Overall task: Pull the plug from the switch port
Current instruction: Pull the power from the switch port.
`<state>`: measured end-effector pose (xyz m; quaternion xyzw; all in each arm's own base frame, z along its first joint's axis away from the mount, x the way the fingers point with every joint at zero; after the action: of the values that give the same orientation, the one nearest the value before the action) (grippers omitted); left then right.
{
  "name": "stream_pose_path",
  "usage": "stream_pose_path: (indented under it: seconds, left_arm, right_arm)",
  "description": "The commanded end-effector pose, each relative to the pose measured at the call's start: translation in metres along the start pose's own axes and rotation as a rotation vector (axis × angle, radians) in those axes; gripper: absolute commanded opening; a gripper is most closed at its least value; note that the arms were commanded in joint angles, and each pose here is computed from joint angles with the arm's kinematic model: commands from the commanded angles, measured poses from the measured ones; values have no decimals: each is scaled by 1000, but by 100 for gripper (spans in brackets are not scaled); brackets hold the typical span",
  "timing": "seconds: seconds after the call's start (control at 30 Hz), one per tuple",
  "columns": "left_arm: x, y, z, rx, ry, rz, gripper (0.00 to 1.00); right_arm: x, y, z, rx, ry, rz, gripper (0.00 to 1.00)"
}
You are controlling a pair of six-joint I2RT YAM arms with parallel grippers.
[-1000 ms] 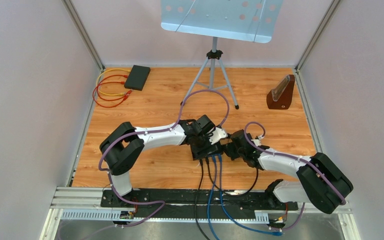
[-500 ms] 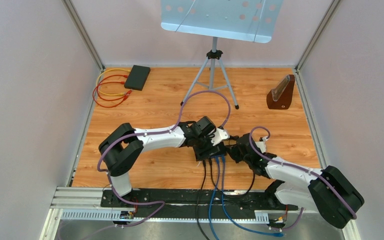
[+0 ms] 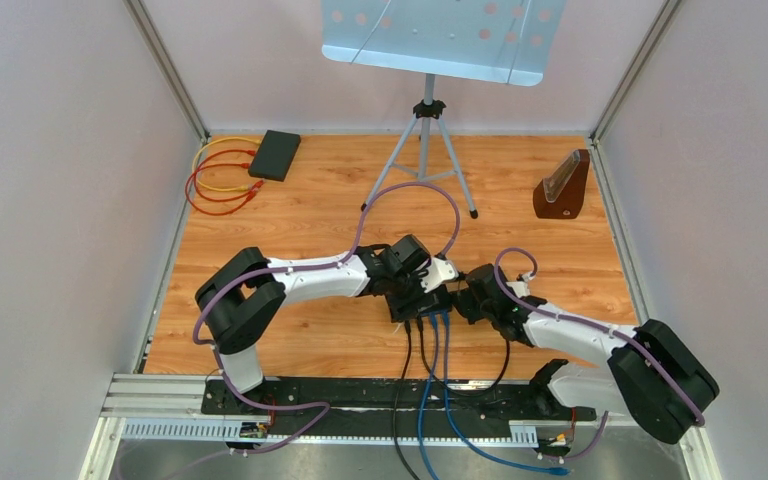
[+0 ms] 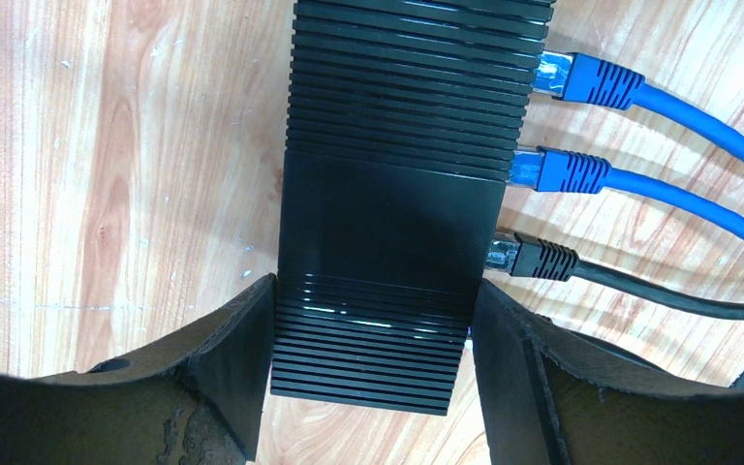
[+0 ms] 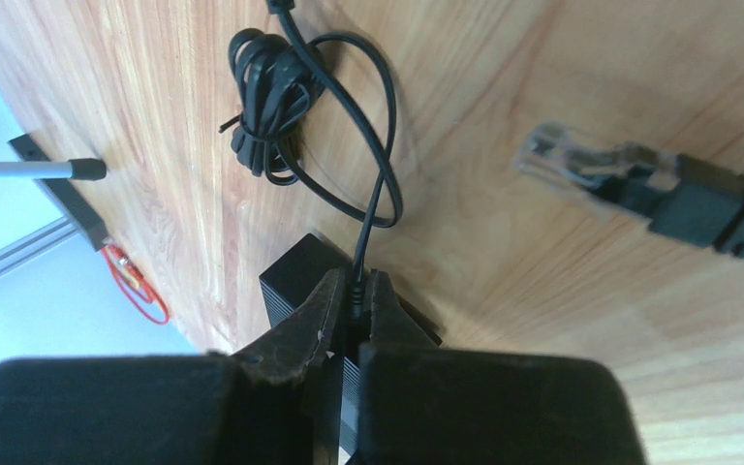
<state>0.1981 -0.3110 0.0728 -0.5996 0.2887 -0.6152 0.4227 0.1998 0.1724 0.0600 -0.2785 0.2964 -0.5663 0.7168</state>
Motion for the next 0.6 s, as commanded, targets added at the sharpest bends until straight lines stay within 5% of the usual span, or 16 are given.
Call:
stream_pose_path:
  seconds: [0.0,0.17,0.4,0.57]
  left_arm:
    - [-28,4,-15,-49,-36,102,65]
    - [-29,5,-15,-53,-37,105,65]
    - [-28,2,-17,-62,-43,106,65]
    - [-27,3,-16,-58,-39,101,65]
  right_arm:
    - [-2,-2,8,-93,-1,-64,0]
    - [-21,-3,22,192,56,164,0]
    - [-5,0,24,12,-51,-32,0]
    - [-8,-1,25,92,23,109,0]
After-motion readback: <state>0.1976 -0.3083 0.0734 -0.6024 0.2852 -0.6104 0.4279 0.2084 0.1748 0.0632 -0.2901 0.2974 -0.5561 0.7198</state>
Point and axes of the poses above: each gripper's point midway between its finger pads, its own y axis out along the fingers, its own z axis along the line the jaws close on, x = y × z, the point moved 5 cm from there along -y, back along the fingers, and after that the axes turned 12 degrees about y, right-handed, at the moved point
